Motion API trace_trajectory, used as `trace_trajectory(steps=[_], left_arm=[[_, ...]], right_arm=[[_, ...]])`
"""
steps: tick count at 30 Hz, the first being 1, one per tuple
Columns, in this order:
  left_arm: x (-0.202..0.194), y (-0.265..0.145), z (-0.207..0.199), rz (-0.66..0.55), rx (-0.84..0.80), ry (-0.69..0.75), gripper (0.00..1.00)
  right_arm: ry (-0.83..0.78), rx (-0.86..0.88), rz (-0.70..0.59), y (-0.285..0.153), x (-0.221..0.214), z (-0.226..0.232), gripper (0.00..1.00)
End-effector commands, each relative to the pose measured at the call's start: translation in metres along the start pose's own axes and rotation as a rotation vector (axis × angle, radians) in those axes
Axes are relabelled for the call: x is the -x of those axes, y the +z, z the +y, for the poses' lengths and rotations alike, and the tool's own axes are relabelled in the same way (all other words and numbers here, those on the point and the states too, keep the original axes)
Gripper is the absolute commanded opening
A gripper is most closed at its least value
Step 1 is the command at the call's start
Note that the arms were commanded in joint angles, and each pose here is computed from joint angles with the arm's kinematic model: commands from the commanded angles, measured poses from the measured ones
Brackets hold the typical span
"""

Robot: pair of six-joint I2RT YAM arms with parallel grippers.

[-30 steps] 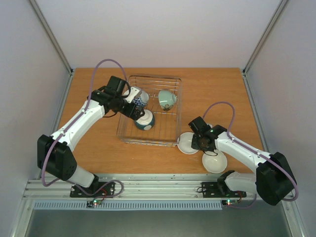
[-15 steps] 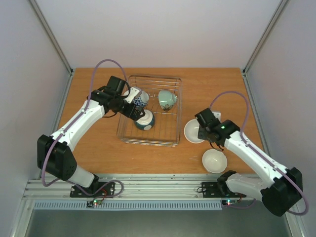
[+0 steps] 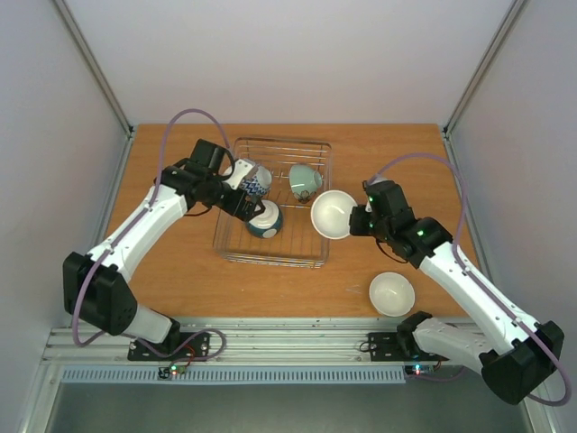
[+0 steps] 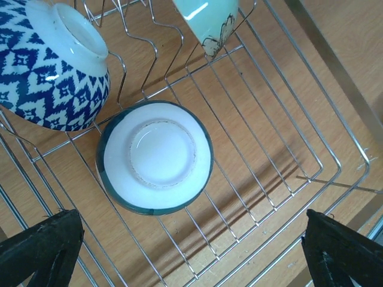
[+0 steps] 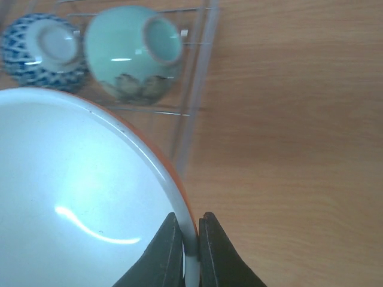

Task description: Load the bowls into the dish rack

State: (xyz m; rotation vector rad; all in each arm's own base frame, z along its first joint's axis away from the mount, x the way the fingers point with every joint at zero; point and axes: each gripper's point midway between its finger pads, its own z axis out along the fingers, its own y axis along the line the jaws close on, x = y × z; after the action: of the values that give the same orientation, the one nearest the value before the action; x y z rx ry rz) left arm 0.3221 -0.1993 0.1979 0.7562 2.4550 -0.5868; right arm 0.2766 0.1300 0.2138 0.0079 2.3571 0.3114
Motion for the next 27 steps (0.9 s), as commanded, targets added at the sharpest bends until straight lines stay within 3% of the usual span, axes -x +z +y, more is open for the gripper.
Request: trace_trajectory(steps=[1,18,27], left_arm=[[0.01,-0.02,-0.015,-0.087,-0.067,0.018,0.99],[0.019,-0.053,-0.046,-0.189,-0.488,-0.099,1.0],[0.02,-0.057,-0.061,-0.203,-0.636,-0.116,0.99]], right_arm=[[-0.003,0.291,-0.042,0.002,0.023,0.058,0.01],[0.062,0.752,-0.016,0.036,0.029,0.141,0.01],[0.089,0.798,0.001,0.054,0.028,0.151,0.01]])
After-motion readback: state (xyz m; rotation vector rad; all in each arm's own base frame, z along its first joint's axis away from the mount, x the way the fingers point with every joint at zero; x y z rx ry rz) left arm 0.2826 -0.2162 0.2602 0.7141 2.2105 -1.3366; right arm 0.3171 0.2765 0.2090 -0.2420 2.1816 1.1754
